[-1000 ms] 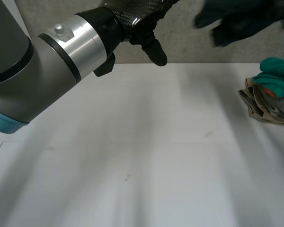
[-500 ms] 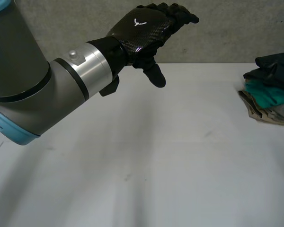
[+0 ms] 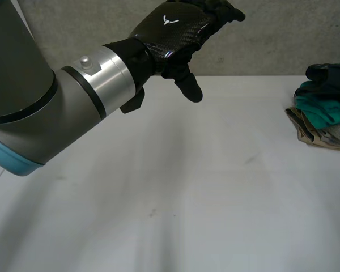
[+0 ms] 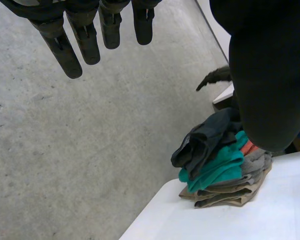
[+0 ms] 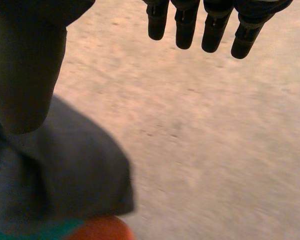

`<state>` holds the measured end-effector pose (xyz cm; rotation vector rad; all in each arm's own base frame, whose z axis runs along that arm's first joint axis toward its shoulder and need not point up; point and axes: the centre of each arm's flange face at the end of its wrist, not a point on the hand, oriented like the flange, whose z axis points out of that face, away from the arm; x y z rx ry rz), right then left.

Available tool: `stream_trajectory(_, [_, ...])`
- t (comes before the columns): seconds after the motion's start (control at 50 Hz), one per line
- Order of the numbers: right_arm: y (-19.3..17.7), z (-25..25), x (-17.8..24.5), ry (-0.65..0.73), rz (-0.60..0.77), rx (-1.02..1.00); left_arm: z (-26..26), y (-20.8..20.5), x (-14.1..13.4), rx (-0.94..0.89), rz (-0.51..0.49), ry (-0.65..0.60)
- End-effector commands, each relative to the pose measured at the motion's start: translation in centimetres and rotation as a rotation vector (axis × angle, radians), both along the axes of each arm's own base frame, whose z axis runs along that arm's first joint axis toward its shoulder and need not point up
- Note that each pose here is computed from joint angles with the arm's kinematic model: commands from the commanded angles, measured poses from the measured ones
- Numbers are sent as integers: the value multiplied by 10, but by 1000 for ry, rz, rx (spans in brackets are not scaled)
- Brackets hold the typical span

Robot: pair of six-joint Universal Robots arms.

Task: Fold the laundry.

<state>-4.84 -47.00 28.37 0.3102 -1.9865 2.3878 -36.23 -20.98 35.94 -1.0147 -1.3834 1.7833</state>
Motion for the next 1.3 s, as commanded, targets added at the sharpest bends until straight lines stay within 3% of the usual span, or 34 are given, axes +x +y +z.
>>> stream_trajectory(0.02, [33, 46, -69, 64, -327, 21, 4, 7, 0, -3, -12, 6])
stream_trajectory(0.12, [43, 94, -94, 258, -640, -70, 19, 13, 4, -39, -11, 36])
stream_trajectory(0.18, [42, 106, -94, 307, -721, -133, 28, 13, 6, -55, -6, 63])
stream_trajectory(0.26, [24, 120, -33, 311, -589, -284, 53, 9, 14, -73, 49, 162])
stream_trajectory(0.34, [37, 139, 33, 297, -439, -405, 74, 4, 28, -83, 151, 256])
stream_trajectory(0.42, [63, 138, 99, 274, -249, -465, 86, -16, 55, -107, 323, 308])
stream_trajectory(0.56, [107, 110, 194, 177, 55, -391, 81, -59, 108, -99, 596, 309])
stream_trajectory(0.58, [120, 99, 214, 166, 121, -345, 74, -71, 123, -87, 671, 283])
stream_trajectory(0.64, [138, 83, 238, 154, 202, -257, 57, -90, 147, -51, 775, 213])
stream_trajectory(0.72, [161, 58, 261, 149, 282, -106, 16, -115, 175, 19, 899, 30])
stream_trajectory(0.74, [167, 48, 266, 153, 303, -47, -8, -125, 181, 50, 934, -65])
stream_trajectory(0.8, [175, 30, 269, 174, 318, 45, -56, -144, 194, 100, 976, -254])
stream_trajectory(0.92, [178, 9, 266, 228, 276, 95, -137, -194, 240, 123, 1132, -493])
stream_trajectory(1.1, [186, 0, 278, 262, 278, 9, -212, -232, 254, 86, 1187, -673])
stream_trajectory(1.3, [188, -17, 274, 271, 272, 50, -231, -241, 256, 74, 1188, -737])
